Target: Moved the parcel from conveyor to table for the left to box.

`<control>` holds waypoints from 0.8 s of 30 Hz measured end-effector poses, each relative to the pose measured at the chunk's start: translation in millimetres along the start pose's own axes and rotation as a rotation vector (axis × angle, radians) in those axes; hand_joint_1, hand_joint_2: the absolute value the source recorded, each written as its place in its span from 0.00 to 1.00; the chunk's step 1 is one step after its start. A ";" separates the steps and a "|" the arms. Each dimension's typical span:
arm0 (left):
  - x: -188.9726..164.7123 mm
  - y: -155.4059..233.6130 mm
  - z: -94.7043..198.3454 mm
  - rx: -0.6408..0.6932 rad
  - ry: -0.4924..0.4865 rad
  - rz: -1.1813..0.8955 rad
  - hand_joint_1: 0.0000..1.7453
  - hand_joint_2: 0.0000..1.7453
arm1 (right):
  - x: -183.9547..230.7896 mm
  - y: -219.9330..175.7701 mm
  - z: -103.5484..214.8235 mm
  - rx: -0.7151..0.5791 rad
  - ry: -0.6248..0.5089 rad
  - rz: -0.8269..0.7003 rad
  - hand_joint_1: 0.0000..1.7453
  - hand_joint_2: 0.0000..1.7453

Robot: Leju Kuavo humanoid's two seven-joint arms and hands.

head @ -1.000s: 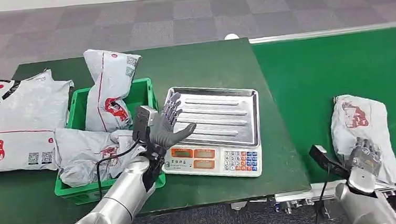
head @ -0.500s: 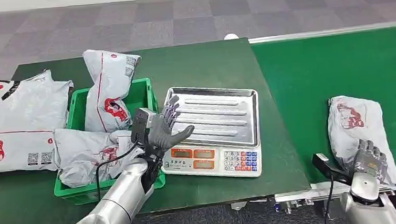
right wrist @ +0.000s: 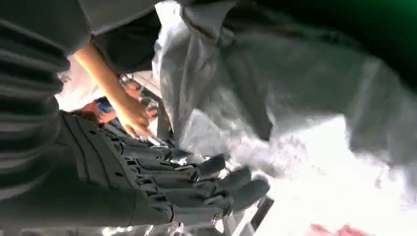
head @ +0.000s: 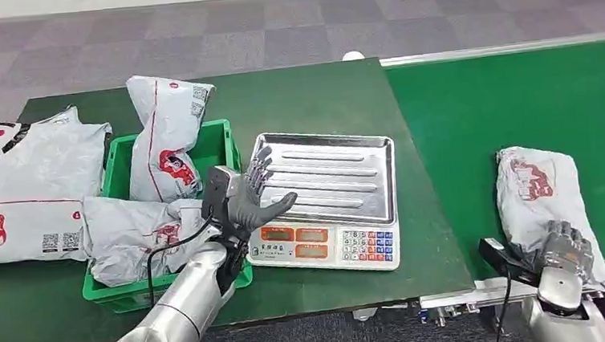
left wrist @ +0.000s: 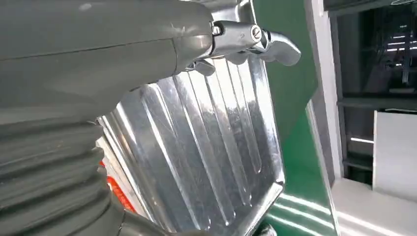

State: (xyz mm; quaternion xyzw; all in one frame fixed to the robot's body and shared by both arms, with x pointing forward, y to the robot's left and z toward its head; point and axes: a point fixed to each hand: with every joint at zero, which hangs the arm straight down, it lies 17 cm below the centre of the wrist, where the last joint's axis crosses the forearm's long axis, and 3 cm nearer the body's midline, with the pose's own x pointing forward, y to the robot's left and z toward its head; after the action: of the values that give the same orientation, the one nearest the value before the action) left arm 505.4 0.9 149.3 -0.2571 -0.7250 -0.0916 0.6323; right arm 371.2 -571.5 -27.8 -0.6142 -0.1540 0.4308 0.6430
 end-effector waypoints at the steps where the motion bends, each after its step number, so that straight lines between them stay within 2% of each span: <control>1: -0.2 -0.5 0.2 -0.003 -0.001 -0.005 0.00 1.00 | -2.4 9.5 0.3 0.038 -0.002 0.013 0.00 1.00; 2: -0.5 -0.7 0.3 -0.004 0.000 -0.006 0.00 1.00 | -3.0 15.0 -0.6 0.069 -0.008 0.025 0.00 1.00; 3: -0.9 -0.9 0.5 -0.005 0.001 -0.006 0.00 1.00 | -3.3 19.6 -1.6 0.097 -0.014 0.034 0.42 1.00; 4: -1.0 -1.4 0.7 -0.008 0.002 -0.006 0.00 1.00 | -6.0 27.5 -2.1 0.134 -0.022 0.046 1.00 1.00; 8: -1.1 -0.7 1.1 -0.009 0.000 -0.010 0.00 1.00 | -8.9 44.7 -3.5 0.211 -0.087 0.080 1.00 1.00; 16: -1.0 4.5 2.8 0.002 -0.006 -0.006 0.00 1.00 | -5.1 50.8 -8.9 0.274 -0.151 0.110 1.00 1.00; 19: -0.4 7.3 2.6 0.011 -0.008 -0.010 0.00 1.00 | 4.3 38.3 -14.2 0.234 -0.164 0.115 1.00 1.00; 24: 0.9 10.9 3.0 0.019 -0.017 -0.015 0.00 1.00 | 29.5 8.4 -17.8 0.082 -0.184 0.080 1.00 1.00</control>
State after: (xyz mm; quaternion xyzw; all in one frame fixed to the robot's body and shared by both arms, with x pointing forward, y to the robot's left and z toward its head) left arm 508.0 11.8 147.5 -0.2464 -0.7330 -0.0870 0.6281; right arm 398.2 -562.3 -48.9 -0.5508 -0.1698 0.5167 0.6330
